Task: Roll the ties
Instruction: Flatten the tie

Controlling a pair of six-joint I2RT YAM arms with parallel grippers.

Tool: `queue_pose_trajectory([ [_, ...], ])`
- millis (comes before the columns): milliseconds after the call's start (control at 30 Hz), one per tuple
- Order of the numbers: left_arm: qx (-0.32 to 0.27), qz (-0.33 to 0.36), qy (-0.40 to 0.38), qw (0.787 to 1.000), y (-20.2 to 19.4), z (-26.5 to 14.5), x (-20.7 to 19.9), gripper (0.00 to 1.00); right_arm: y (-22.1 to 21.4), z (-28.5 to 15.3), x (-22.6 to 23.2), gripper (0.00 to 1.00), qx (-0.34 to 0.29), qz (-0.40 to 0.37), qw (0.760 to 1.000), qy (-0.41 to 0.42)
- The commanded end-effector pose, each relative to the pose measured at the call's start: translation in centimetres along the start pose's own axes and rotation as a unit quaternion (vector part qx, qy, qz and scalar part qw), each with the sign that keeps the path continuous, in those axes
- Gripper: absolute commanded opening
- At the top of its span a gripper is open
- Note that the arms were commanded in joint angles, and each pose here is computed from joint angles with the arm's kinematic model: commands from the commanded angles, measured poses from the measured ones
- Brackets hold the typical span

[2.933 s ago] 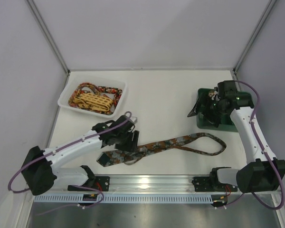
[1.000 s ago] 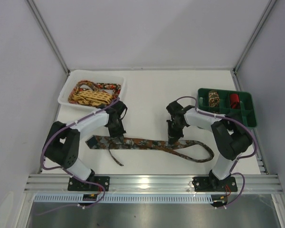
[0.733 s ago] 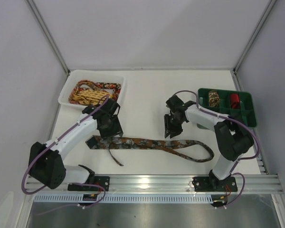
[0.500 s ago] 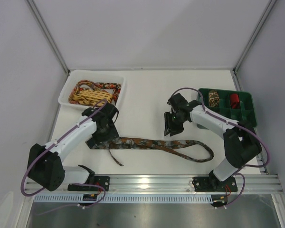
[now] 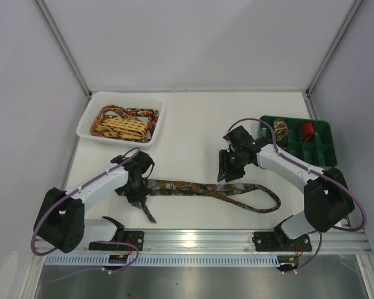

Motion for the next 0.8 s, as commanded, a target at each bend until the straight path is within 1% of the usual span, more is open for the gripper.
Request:
queue_pose_trajectory([
  [0,-0.017,0.008,-0.011,1.000,1.1,0.1,-0.8,0.10,0.1,-0.7,0.5,0.43,-0.017,-0.004,1.000,0.020],
  [33,-0.015,0.015,0.008,1.000,1.2,-0.1,-0.5,0.02,0.1,-0.8,0.6,0.43,-0.015,-0.005,1.000,0.019],
  [67,-0.023,0.019,0.013,0.999,1.7,-0.7,-0.7,0.01,0.2,-0.8,0.6,0.43,-0.016,-0.005,1.000,0.019],
  [100,-0.033,0.024,0.041,0.998,1.9,-1.0,-0.2,0.01,0.2,-0.9,0.6,0.43,-0.016,-0.006,1.000,0.016],
  [133,-0.041,0.022,0.053,0.997,2.2,-1.3,0.0,0.01,0.2,-0.9,0.6,0.43,-0.018,-0.007,1.000,0.017],
  [167,-0.054,0.014,0.057,0.997,2.9,-2.0,0.1,0.01,0.2,-0.9,0.5,0.43,-0.018,-0.006,1.000,0.015],
  [200,-0.064,0.009,0.086,0.994,3.3,-2.3,0.8,0.01,0.1,-0.9,0.5,0.43,-0.018,-0.008,1.000,0.015],
  [233,-0.069,-0.002,0.096,0.993,3.8,-2.6,1.2,0.00,0.1,-1.0,0.5,0.43,-0.018,-0.008,1.000,0.015],
  [267,-0.076,-0.022,0.096,0.992,4.7,-3.0,1.6,0.01,0.0,-0.9,0.4,0.43,-0.015,-0.006,1.000,0.014],
  [300,-0.075,-0.013,0.095,0.993,5.0,-3.2,1.8,0.01,0.0,-1.0,0.4,0.43,-0.014,-0.006,1.000,0.015],
  [367,-0.078,-0.033,0.108,0.991,5.5,-3.6,2.7,0.00,-0.1,-1.1,0.5,0.43,-0.015,-0.009,1.000,0.015],
  [400,-0.090,-0.032,0.111,0.989,5.8,-3.6,3.1,0.00,-0.1,-1.1,0.4,0.43,-0.016,-0.008,1.000,0.013],
  [433,-0.096,-0.037,0.114,0.988,6.1,-3.6,3.3,0.08,-0.2,-1.2,0.4,0.43,-0.017,-0.007,1.000,0.013],
  [467,-0.095,-0.052,0.120,0.987,6.6,-3.5,3.9,0.21,-0.2,-1.2,0.3,0.43,-0.016,-0.007,1.000,0.012],
  [500,-0.097,-0.056,0.124,0.986,7.1,-3.5,4.1,0.25,-0.3,-1.2,0.3,0.43,-0.014,-0.006,1.000,0.013],
  [533,-0.094,-0.059,0.127,0.986,7.4,-3.4,4.4,0.33,-0.3,-1.2,0.4,0.43,-0.011,-0.005,1.000,0.015],
  [567,-0.086,-0.066,0.132,0.985,7.9,-3.3,4.7,0.57,-0.4,-1.2,0.4,0.43,-0.007,-0.004,1.000,0.016],
  [600,-0.079,-0.064,0.138,0.985,7.9,-3.3,4.8,0.68,-0.5,-1.2,0.4,0.43,-0.003,-0.005,1.000,0.016],
  [633,-0.080,-0.062,0.141,0.985,8.0,-3.4,4.8,0.83,-0.5,-1.3,0.4,0.43,-0.002,-0.006,1.000,0.016],
  [700,-0.085,-0.053,0.138,0.985,8.1,-3.8,4.9,0.86,-0.7,-1.3,0.2,0.44,0.006,-0.005,1.000,0.009],
  [767,-0.110,-0.037,0.104,0.988,8.5,-5.2,4.0,0.82,-0.9,-1.6,-0.2,0.44,0.007,0.002,1.000,-0.011],
])
Point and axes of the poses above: each gripper's point midway between its finger pads, its own z axis out along the fingers, its own x axis along the line the jaws close on, y = z × x, the point moved 10 cm from there along -z, back along the fingers, and after that the axes turned 11 degrees about z, right-handed, at the moved point
